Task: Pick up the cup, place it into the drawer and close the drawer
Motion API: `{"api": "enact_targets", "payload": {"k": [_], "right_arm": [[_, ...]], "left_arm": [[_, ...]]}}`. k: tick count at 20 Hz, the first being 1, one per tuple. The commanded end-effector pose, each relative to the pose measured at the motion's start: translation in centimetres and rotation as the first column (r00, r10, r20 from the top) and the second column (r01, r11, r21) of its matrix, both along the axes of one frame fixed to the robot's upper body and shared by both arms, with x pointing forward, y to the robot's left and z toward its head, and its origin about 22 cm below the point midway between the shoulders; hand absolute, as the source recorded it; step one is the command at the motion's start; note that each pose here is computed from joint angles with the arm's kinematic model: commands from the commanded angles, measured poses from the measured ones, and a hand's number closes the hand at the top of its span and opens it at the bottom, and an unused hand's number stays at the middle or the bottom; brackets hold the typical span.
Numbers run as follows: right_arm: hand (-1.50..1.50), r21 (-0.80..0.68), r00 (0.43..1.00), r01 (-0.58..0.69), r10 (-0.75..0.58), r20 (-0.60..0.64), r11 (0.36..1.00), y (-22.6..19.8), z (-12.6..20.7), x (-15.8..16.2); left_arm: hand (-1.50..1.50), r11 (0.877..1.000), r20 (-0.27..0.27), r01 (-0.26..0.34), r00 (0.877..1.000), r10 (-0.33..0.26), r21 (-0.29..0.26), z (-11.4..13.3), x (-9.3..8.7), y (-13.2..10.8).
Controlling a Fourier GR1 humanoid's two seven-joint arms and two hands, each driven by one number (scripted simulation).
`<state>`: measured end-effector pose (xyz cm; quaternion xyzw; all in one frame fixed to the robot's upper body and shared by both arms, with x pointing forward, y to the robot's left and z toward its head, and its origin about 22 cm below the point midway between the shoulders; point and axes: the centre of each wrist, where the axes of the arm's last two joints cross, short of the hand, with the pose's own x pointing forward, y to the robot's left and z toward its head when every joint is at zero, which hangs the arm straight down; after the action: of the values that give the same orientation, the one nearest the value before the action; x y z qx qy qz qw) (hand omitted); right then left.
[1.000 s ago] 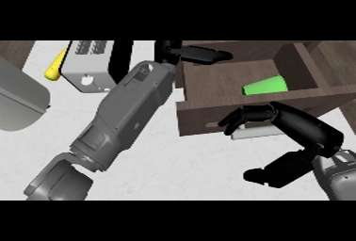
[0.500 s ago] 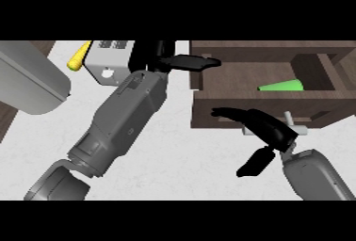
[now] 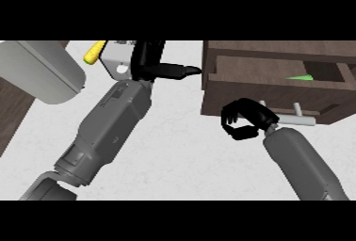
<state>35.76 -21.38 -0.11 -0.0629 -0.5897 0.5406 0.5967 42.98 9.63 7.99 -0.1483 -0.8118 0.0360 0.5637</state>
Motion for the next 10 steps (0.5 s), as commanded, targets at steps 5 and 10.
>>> {"api": "enact_targets", "payload": {"k": [5, 10], "right_arm": [[1.5, 0.131, 0.98, 0.143, -0.159, 0.117, 0.981, -3.7, 2.3, 4.8], [1.5, 0.161, 0.947, 0.232, -0.26, 0.189, 0.959, -6.4, 6.2, 7.1]], "left_arm": [[-1.5, 1.0, -0.011, 0.013, 1.0, -0.013, -0.015, -1.3, -0.8, 2.4], [-1.5, 0.999, 0.009, 0.037, 0.999, -0.037, -0.006, -0.2, -0.5, 5.1]]}}
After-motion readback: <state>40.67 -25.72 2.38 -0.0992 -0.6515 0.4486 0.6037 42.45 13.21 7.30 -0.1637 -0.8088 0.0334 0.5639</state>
